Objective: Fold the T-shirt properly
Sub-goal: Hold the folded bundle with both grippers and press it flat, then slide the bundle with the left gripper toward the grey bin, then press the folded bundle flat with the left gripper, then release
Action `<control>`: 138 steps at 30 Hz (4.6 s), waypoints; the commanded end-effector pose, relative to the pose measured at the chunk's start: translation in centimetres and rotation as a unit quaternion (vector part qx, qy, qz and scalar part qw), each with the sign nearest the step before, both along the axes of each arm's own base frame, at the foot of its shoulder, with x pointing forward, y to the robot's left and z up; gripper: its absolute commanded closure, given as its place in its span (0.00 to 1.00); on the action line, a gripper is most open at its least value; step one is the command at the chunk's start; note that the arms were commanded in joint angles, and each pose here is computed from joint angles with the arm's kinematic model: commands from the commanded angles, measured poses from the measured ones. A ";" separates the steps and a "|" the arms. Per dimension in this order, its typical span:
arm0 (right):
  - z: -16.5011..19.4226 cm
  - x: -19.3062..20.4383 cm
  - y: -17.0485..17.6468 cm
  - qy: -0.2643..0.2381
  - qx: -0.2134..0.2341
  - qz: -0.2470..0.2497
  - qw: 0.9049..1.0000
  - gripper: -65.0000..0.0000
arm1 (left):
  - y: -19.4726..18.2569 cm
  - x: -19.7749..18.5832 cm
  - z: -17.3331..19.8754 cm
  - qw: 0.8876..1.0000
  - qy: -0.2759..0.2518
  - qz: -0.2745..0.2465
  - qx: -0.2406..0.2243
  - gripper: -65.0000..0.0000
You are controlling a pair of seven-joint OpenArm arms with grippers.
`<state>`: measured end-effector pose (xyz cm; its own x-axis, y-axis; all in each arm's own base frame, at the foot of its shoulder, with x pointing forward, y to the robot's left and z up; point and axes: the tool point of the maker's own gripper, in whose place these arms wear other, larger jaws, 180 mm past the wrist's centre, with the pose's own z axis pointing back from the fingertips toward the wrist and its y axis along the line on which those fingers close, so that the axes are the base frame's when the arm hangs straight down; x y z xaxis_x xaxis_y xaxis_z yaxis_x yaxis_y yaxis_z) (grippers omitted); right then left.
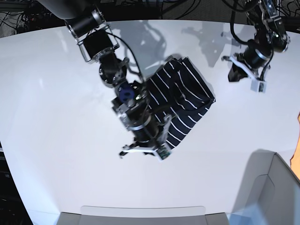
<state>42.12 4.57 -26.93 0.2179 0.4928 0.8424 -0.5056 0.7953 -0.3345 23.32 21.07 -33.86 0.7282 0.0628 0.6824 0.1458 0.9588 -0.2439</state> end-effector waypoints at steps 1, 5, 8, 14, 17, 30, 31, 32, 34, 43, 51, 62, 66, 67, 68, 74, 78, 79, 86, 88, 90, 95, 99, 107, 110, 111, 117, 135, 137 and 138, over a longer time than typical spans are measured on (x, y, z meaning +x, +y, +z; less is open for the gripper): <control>1.7 1.7 -1.7 -0.023 0.007 -0.019 1.000 1.00 | -0.4 1.7 2.3 0.999 -0.043 -0.011 0.004 1.00; -1.8 3.3 -7.2 0.035 -0.014 -0.073 0.997 1.00 | -2.9 5.1 5.2 0.992 -0.114 -0.049 -0.007 1.00; -4.3 3.3 -10.5 0.064 -0.033 -0.090 0.993 1.00 | -7.4 5.6 5.9 0.981 -0.154 -0.117 -0.029 1.00; -6.8 2.6 -12.6 0.095 -0.049 -0.103 0.989 1.00 | -12.3 6.8 4.3 0.973 -0.136 -0.173 -0.073 1.00; -7.4 2.4 -12.9 0.103 -0.053 -0.105 0.988 1.00 | -13.8 7.3 1.5 0.973 -0.098 -0.199 -0.059 1.00; -13.8 -4.1 -5.5 0.155 -0.136 0.031 0.978 1.00 | -9.6 9.1 -5.5 0.985 -0.005 -0.170 0.030 1.00; -14.0 -5.0 -4.8 0.157 -0.134 0.041 0.978 1.00 | -8.7 9.9 -4.5 0.987 -0.019 -0.155 0.034 1.00; -14.1 -6.0 -4.1 0.156 -0.131 0.053 0.978 1.00 | -7.8 10.8 -3.3 0.989 -0.037 -0.140 0.037 1.00; -13.8 -7.1 -3.0 0.152 -0.122 0.068 0.978 1.00 | -6.5 11.6 -1.4 0.990 -0.064 -0.120 0.045 1.00; -7.2 -6.0 -4.3 0.087 -0.032 0.017 0.996 1.00 | -4.5 9.9 4.1 0.981 -0.141 -0.096 0.094 1.00; -1.7 0.7 -7.1 0.023 -0.022 -0.032 0.999 1.00 | -7.6 5.4 0.5 0.978 -0.068 -0.165 0.107 1.00; -4.3 5.8 -0.2 0.038 -0.072 0.034 0.996 1.00 | -12.5 2.3 -3.5 0.955 -0.007 -0.280 0.100 1.00; -8.4 4.6 0.6 0.064 -0.110 0.064 0.990 1.00 | -11.5 3.9 -5.9 0.959 0.029 -0.267 0.093 1.00; -8.8 4.3 0.7 0.066 -0.114 0.068 0.989 1.00 | -11.1 4.1 -6.4 0.960 0.037 -0.261 0.092 1.00; -9.5 3.7 0.8 0.072 -0.117 0.072 0.988 1.00 | -10.5 4.5 -6.8 0.962 0.043 -0.253 0.094 1.00; -11.0 -1.7 2.1 0.104 -0.105 0.091 0.985 1.00 | -4.0 8.4 -6.5 0.972 0.050 -0.169 0.153 1.00; -10.0 -6.4 3.8 0.117 -0.081 0.111 0.984 1.00 | -0.4 11.9 -3.9 0.981 0.023 -0.106 0.159 1.00; -9.7 -7.1 4.2 0.117 -0.073 0.114 0.984 1.00 | 0.3 12.5 -3.3 0.983 0.015 -0.093 0.159 1.00; -7.5 -7.8 0.5 0.088 -0.053 0.087 0.991 1.00 | 3.8 13.8 0.7 0.987 -0.036 -0.023 0.157 1.00; -6.5 -6.8 -1.9 0.084 -0.030 0.044 0.995 1.00 | 2.2 14.1 1.9 0.986 -0.061 -0.025 0.150 1.00; -5.6 -5.7 -5.3 0.080 -0.005 -0.012 0.997 1.00 | 0.3 13.3 2.9 0.985 -0.082 -0.031 0.149 1.00; -4.7 -4.7 -11.6 0.071 0.020 -0.105 0.992 1.00 | -7.2 11.3 3.7 0.977 -0.112 -0.114 0.143 1.00; -4.2 -5.0 -14.8 0.063 0.029 -0.148 0.987 1.00 | -12.7 7.0 2.3 0.964 -0.102 -0.202 0.141 1.00; -4.7 -5.8 -16.7 0.069 0.032 -0.173 0.982 1.00 | -14.8 2.8 -1.1 0.951 -0.051 -0.269 0.142 1.00; -4.8 -5.9 -16.6 0.070 0.031 -0.172 0.982 1.00 | -14.1 2.1 -3.2 0.948 -0.018 -0.281 0.149 1.00; -4.8 -5.9 -16.5 0.071 0.033 -0.171 0.982 1.00 | -13.6 2.2 -3.8 0.947 -0.009 -0.282 0.152 1.00; -4.8 -5.9 -16.4 0.071 0.035 -0.171 0.982 1.00 | -9.7 3.3 -6.9 0.946 0.044 -0.269 0.175 1.00; -6.0 -7.4 -16.7 0.087 0.029 -0.174 0.981 1.00 | -0.6 9.6 2.5 0.983 -0.078 -0.020 0.163 1.00; -6.2 -7.5 -16.7 0.089 0.029 -0.174 0.980 1.00 | -3.1 10.0 3.6 0.984 -0.100 -0.027 0.143 1.00; -6.2 -7.5 -16.8 0.089 0.028 -0.174 0.980 1.00 | -4.9 10.1 3.6 0.985 -0.105 -0.041 0.131 1.00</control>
